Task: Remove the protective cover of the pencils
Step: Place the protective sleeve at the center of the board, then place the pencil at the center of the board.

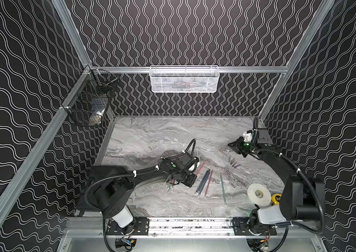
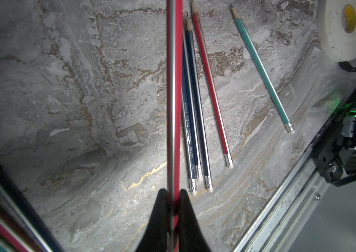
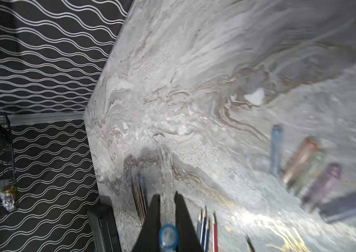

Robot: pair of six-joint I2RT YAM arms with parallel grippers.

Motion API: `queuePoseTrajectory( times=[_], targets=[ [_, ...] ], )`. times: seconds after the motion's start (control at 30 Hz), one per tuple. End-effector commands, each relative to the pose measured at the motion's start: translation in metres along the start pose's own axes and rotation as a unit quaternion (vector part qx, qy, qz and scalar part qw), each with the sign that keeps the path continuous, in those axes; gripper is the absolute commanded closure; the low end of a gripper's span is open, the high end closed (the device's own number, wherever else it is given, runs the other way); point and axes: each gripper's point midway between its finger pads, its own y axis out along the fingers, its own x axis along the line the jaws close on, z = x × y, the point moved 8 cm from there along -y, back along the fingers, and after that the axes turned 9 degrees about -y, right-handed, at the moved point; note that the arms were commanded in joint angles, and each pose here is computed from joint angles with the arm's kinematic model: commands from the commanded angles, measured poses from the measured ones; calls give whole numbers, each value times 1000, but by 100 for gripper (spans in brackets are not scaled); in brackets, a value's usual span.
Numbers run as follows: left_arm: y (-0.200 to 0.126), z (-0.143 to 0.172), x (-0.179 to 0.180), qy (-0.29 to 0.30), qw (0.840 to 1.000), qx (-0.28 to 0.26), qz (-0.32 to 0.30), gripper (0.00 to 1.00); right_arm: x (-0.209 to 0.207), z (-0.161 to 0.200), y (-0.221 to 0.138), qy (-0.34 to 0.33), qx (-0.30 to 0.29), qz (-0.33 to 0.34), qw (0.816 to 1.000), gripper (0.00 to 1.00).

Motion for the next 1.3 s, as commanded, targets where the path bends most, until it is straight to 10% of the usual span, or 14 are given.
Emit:
queuePoseTrajectory(
  times=[0.0,0.3,1.27],
  targets=[
    [4,-3,3,-7,1000,-2,-20,100,-17,17,-18,15,-1,23,1000,100],
    [21,3,12,-9,999,26,-42,100,-75,44,-33,70,-22,124,990,100],
    [42,14,14,-39,998,56,-10,100,-133,46,14,158,21,117,980,97]
  ],
)
